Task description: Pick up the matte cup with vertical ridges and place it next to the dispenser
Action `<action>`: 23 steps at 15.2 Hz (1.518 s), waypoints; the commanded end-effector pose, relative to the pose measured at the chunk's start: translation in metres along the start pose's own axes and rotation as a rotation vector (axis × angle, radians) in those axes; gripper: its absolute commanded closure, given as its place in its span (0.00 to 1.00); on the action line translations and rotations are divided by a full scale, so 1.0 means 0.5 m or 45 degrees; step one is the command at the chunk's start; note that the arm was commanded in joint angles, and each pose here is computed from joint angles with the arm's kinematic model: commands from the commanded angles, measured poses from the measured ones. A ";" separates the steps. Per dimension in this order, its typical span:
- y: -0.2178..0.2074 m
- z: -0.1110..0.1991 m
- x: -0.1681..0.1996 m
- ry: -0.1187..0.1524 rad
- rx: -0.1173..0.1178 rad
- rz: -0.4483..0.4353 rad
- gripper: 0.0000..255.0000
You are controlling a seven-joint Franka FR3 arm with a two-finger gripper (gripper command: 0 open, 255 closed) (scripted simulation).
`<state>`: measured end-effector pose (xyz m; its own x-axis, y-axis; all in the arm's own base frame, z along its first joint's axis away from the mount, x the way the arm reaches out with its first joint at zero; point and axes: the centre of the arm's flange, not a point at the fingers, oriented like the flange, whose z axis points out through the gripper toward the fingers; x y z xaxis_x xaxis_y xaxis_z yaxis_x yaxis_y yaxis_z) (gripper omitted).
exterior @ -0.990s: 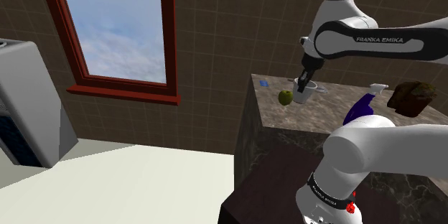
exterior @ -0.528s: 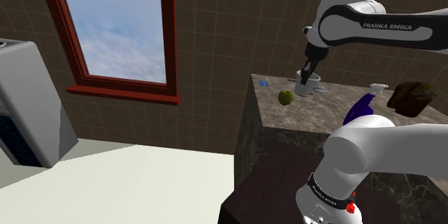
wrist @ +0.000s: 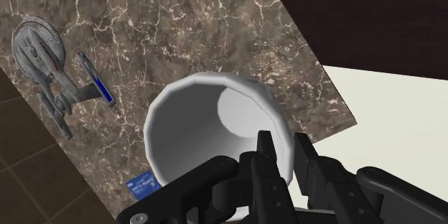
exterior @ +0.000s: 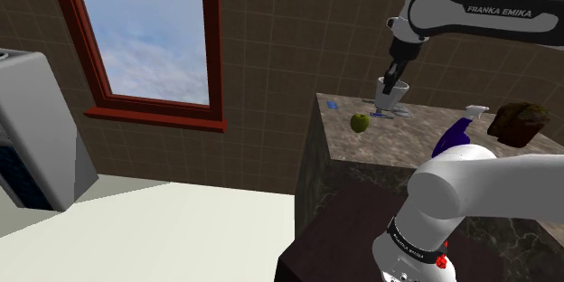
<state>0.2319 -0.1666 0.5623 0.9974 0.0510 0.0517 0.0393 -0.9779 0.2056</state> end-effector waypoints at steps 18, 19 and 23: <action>0.051 -0.159 -0.069 0.000 0.000 0.000 1.00; 0.057 -0.159 -0.094 0.000 0.000 0.000 1.00; 0.080 -0.160 -0.197 0.000 0.000 0.000 1.00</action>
<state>0.1431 -0.1915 0.6427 0.9974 0.0504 0.0520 0.0387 -0.9779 0.2054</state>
